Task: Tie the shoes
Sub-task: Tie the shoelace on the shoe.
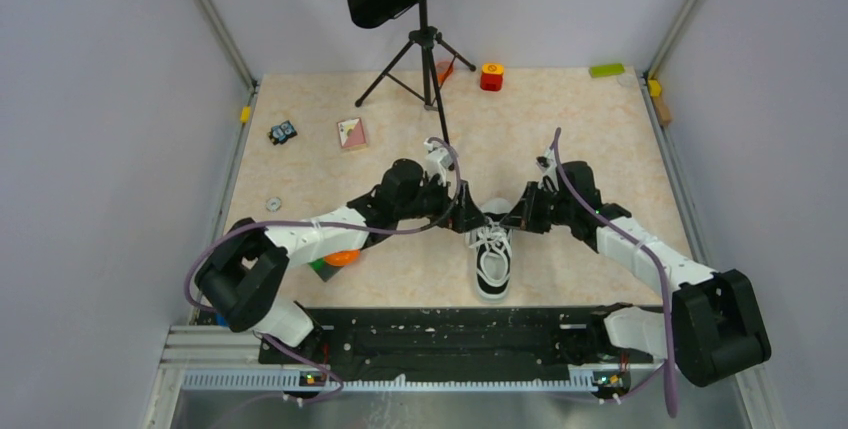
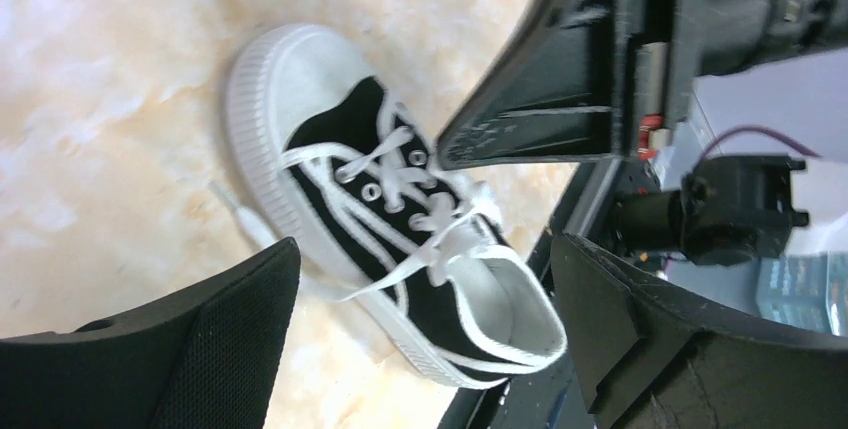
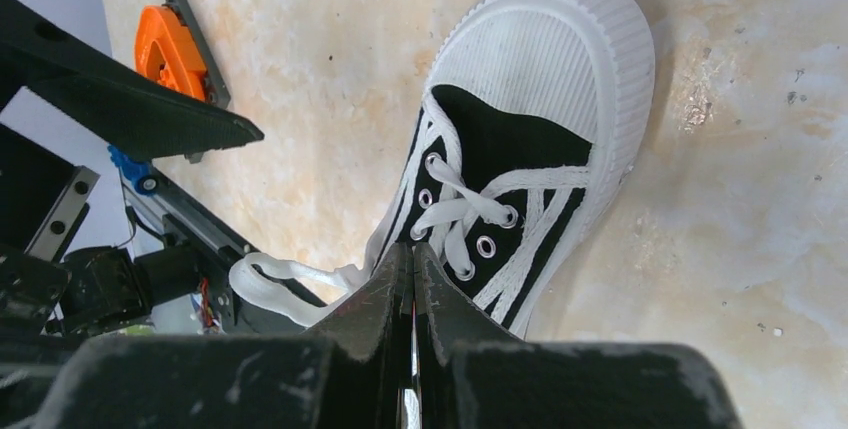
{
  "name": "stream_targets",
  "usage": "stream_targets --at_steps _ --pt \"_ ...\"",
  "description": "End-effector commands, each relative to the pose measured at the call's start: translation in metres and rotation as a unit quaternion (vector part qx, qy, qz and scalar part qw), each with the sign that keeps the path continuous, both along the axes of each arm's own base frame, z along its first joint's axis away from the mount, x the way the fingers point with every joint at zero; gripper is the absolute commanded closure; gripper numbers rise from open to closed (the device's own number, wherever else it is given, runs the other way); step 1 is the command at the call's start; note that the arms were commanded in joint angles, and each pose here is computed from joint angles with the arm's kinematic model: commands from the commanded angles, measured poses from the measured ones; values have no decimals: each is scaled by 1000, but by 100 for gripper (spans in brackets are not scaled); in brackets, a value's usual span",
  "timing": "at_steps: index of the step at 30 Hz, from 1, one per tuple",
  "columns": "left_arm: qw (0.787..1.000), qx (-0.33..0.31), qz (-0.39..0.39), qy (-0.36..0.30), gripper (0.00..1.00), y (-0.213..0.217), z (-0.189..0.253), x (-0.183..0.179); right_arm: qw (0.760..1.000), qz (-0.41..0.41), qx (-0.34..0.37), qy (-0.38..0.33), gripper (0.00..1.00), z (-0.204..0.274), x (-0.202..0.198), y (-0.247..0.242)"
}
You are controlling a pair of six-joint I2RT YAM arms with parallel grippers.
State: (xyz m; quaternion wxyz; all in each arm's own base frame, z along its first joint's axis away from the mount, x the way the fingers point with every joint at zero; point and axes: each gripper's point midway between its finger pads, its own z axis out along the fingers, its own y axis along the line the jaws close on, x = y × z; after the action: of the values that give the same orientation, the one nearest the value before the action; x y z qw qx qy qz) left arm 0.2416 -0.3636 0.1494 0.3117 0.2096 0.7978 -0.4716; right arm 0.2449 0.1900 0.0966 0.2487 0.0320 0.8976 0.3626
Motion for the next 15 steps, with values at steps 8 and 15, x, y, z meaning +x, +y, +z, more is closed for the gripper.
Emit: stream_targets --at_steps 8,15 --pt "989 70 117 60 2 23 -15 33 1000 -8 -2 -11 100 5 2 -3" --pt "990 75 104 58 2 21 -4 18 1000 -10 -2 -12 100 7 1 -4"
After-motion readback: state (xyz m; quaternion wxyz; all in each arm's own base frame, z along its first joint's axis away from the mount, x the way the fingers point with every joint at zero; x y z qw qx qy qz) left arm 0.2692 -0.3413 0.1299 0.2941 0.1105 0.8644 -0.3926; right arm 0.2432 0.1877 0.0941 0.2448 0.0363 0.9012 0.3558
